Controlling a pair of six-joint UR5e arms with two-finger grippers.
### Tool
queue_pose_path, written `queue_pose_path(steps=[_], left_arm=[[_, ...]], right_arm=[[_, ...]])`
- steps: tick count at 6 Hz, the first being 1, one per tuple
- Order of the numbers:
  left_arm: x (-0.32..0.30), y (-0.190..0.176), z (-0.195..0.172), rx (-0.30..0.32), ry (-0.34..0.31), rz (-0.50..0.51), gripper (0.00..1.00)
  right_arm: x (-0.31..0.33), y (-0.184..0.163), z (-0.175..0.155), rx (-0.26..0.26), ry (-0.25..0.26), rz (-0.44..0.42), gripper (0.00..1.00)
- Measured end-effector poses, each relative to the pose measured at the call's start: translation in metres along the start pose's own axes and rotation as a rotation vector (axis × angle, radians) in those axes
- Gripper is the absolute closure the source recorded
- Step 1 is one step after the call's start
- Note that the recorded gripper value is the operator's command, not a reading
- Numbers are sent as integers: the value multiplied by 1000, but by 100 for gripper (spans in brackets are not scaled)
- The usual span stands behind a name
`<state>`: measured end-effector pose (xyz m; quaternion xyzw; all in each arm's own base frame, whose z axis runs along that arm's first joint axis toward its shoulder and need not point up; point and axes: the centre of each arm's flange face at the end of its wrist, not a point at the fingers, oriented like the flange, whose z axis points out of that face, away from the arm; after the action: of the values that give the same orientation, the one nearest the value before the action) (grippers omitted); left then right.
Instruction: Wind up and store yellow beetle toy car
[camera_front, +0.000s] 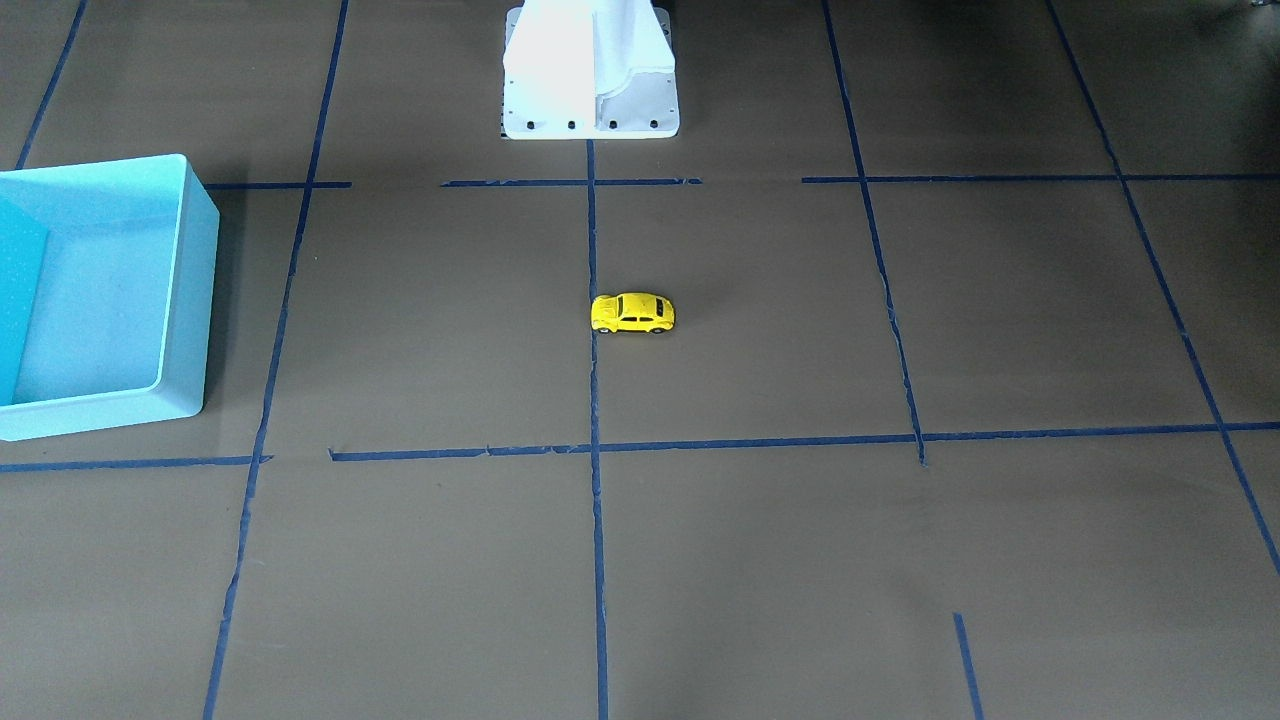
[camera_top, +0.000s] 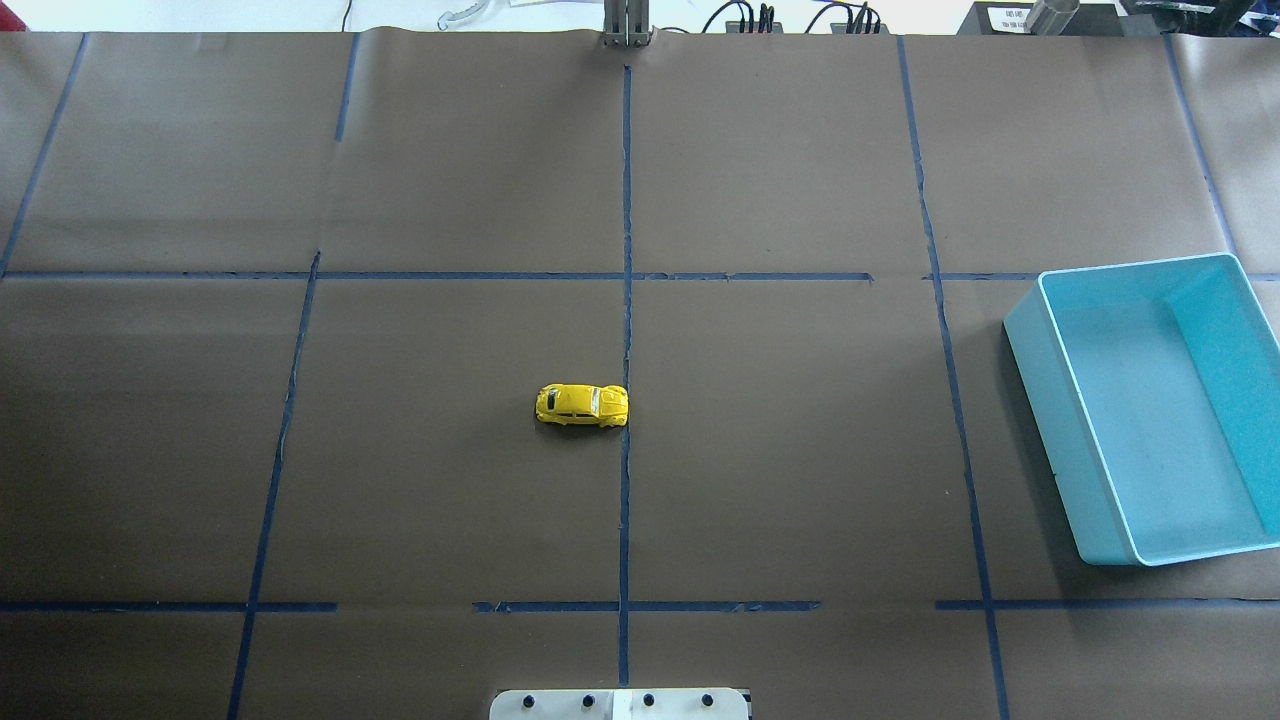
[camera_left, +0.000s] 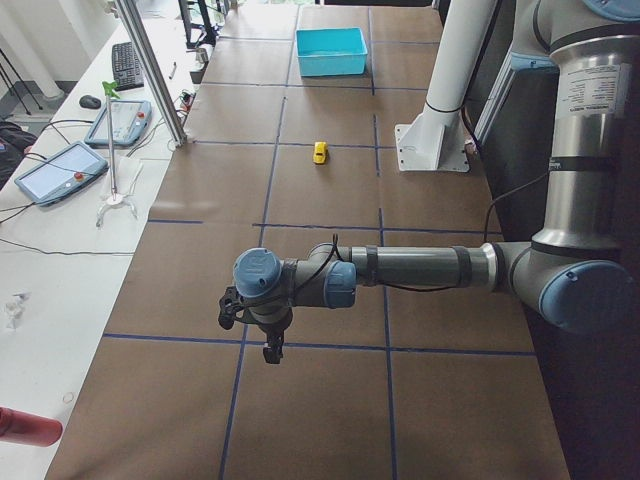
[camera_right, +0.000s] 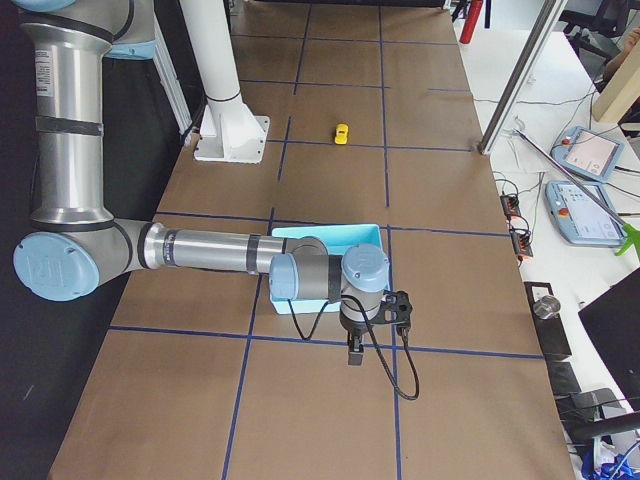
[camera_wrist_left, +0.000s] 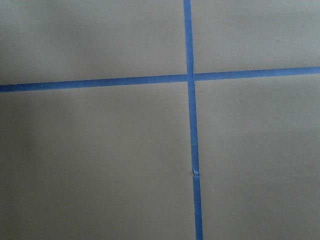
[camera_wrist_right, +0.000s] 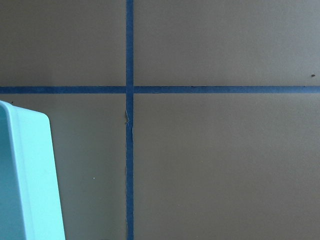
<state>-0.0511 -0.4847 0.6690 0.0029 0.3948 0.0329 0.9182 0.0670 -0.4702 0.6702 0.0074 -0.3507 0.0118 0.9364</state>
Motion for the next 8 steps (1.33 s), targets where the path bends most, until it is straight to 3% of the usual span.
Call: queue_pose_path(steps=[5, 8], left_arm=[[3, -4, 0, 0, 2, 8, 0], [74, -43, -3, 8, 8, 148, 0]], right_arm=[[-1, -1, -1, 4, -1, -3, 0], [-2, -2, -2, 4, -2, -4, 0]])
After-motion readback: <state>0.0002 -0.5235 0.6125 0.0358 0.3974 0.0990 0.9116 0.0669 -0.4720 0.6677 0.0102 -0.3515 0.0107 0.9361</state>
